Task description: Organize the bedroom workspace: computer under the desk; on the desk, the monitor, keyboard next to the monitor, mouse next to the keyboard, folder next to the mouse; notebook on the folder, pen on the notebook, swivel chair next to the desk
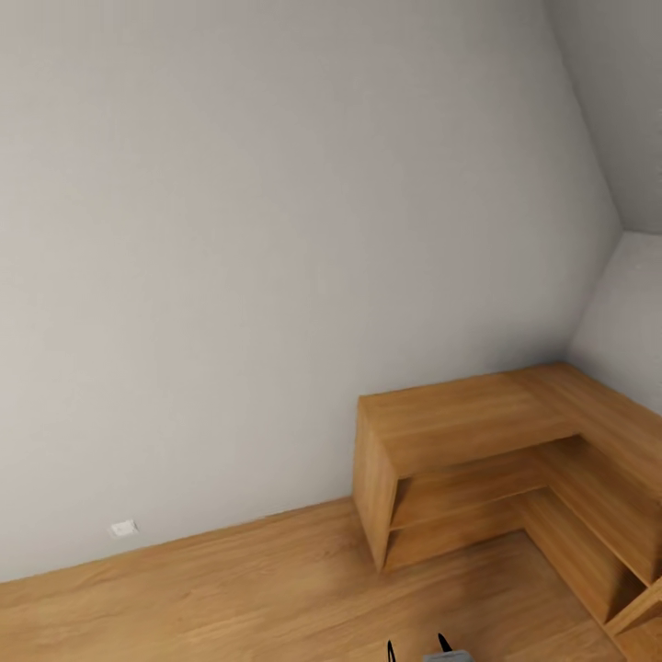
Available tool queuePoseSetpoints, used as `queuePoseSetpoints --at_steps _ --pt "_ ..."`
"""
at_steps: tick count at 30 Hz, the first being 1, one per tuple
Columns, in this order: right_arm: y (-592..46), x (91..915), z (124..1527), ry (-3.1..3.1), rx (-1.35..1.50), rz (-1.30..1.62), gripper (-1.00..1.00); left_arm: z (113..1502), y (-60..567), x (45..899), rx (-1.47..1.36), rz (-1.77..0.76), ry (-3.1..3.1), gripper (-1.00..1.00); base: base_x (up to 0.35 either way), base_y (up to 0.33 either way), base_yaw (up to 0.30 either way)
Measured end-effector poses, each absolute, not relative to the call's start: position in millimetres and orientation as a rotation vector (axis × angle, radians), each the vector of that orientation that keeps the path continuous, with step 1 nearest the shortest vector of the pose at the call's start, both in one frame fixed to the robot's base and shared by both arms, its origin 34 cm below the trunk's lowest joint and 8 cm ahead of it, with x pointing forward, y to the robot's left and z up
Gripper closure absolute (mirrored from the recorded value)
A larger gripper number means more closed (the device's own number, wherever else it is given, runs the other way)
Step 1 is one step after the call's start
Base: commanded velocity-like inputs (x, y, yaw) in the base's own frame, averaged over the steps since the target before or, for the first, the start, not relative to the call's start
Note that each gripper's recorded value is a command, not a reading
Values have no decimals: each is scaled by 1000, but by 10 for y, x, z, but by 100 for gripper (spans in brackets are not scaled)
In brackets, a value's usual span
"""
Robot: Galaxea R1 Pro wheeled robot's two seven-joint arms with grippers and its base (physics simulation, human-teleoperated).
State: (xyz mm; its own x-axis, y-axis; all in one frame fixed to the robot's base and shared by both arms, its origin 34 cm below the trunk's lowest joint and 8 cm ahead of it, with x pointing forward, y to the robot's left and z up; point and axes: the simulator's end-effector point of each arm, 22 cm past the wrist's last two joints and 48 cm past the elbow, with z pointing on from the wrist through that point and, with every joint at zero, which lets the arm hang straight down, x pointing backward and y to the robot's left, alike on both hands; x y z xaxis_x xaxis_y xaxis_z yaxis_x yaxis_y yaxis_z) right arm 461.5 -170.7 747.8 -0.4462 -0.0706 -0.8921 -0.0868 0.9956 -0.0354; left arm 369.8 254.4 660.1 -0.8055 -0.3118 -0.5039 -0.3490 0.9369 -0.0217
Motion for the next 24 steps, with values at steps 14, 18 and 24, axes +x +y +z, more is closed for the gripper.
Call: queuePoseSetpoints --at_steps 14,18,24 --pt "-1694 4641 7511 2025 -116 23 -100 6625 2553 3734 -472 97 2564 -100 129 -1 -260" --pt "-1691 4647 7520 2023 -118 24 -100 6632 2555 3743 -472 96 2561 -100 5 0 -266" --pt "-1692 4656 7533 2019 -119 24 -100 6643 2557 3758 -472 95 2557 -100 1 0 -267"
